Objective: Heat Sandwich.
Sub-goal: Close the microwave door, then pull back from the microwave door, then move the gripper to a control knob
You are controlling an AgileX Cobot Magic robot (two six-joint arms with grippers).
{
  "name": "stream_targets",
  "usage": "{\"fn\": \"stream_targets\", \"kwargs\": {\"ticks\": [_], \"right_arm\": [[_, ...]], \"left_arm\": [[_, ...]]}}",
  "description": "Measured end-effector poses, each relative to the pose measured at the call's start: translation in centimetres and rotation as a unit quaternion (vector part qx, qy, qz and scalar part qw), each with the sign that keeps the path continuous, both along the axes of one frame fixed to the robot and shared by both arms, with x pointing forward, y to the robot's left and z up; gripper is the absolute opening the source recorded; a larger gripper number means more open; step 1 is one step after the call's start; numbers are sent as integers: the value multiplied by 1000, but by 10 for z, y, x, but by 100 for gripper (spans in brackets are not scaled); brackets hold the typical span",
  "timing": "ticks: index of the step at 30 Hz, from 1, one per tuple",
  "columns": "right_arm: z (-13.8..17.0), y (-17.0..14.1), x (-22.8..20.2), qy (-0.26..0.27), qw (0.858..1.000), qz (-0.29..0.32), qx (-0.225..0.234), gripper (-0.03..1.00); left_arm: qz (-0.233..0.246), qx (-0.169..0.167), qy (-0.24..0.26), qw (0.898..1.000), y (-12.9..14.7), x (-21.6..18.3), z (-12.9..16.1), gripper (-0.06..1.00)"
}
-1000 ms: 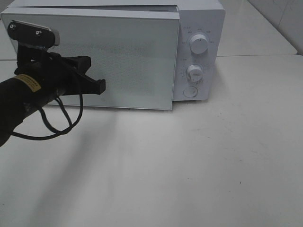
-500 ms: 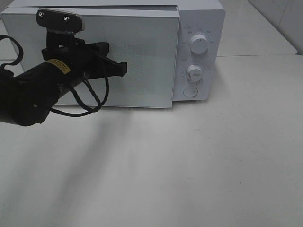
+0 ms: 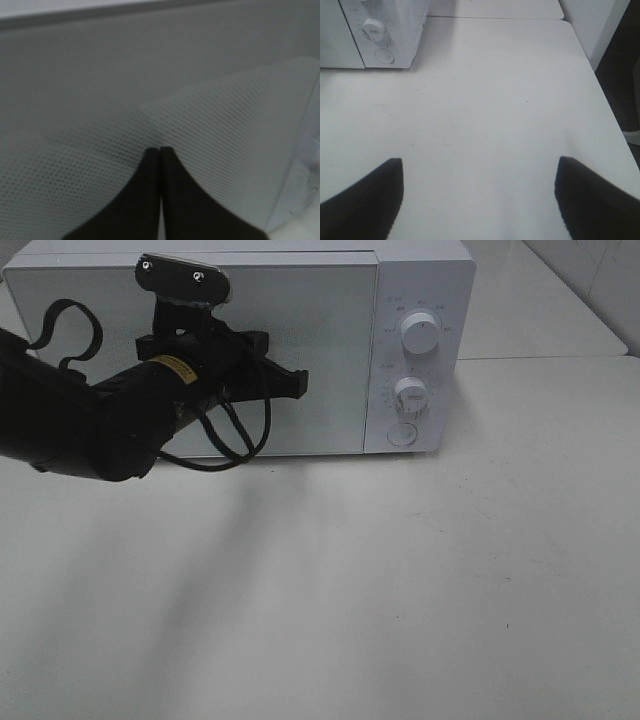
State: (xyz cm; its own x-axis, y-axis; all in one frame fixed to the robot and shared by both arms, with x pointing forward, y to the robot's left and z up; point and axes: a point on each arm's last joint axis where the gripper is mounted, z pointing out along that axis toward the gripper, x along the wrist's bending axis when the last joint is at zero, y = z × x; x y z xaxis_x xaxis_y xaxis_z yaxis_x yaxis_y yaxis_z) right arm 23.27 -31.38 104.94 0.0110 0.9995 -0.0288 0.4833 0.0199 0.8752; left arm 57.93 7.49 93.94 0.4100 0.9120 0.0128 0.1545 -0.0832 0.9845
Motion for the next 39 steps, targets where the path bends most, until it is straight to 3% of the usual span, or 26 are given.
{"fn": "stream_targets", "kwargs": {"ticks": [9, 16, 22, 27, 28, 29, 31, 32, 33, 35, 36, 39], "right_arm": [[0, 0, 0, 0, 1000, 0, 0, 76], [0, 0, 0, 0, 1000, 0, 0, 76], [0, 0, 0, 0, 1000, 0, 0, 76], [0, 0, 0, 0, 1000, 0, 0, 76], [0, 0, 0, 0, 1000, 0, 0, 76], [0, 0, 0, 0, 1000, 0, 0, 76], [0, 0, 0, 0, 1000, 0, 0, 76], [0, 0, 0, 0, 1000, 0, 0, 76], [0, 0, 0, 0, 1000, 0, 0, 76], [0, 0, 0, 0, 1000, 0, 0, 76], [0, 0, 0, 0, 1000, 0, 0, 76], [0, 0, 0, 0, 1000, 0, 0, 76]], "left_arm": [[-6, 18, 15, 1000, -7, 2, -2, 0], [16, -2, 14, 1000, 0, -13, 2, 0], [-4, -2, 24, 1000, -4, -33, 11, 0], [-32, 15, 88, 996, -5, -47, 17, 0], [-45, 26, 125, 991, -4, -52, 18, 1], [-51, 31, 141, 988, -4, -55, 19, 5], [-66, 44, 180, 980, -3, -62, 19, 24], [-66, 44, 180, 980, -3, -62, 19, 24], [-79, 56, 213, 972, -2, -68, 20, 53], [-91, 66, 243, 964, -1, -74, 22, 78], [-104, 78, 269, 954, 1, -81, 24, 91], [-116, 89, 283, 948, 2, -86, 28, 96]]}}
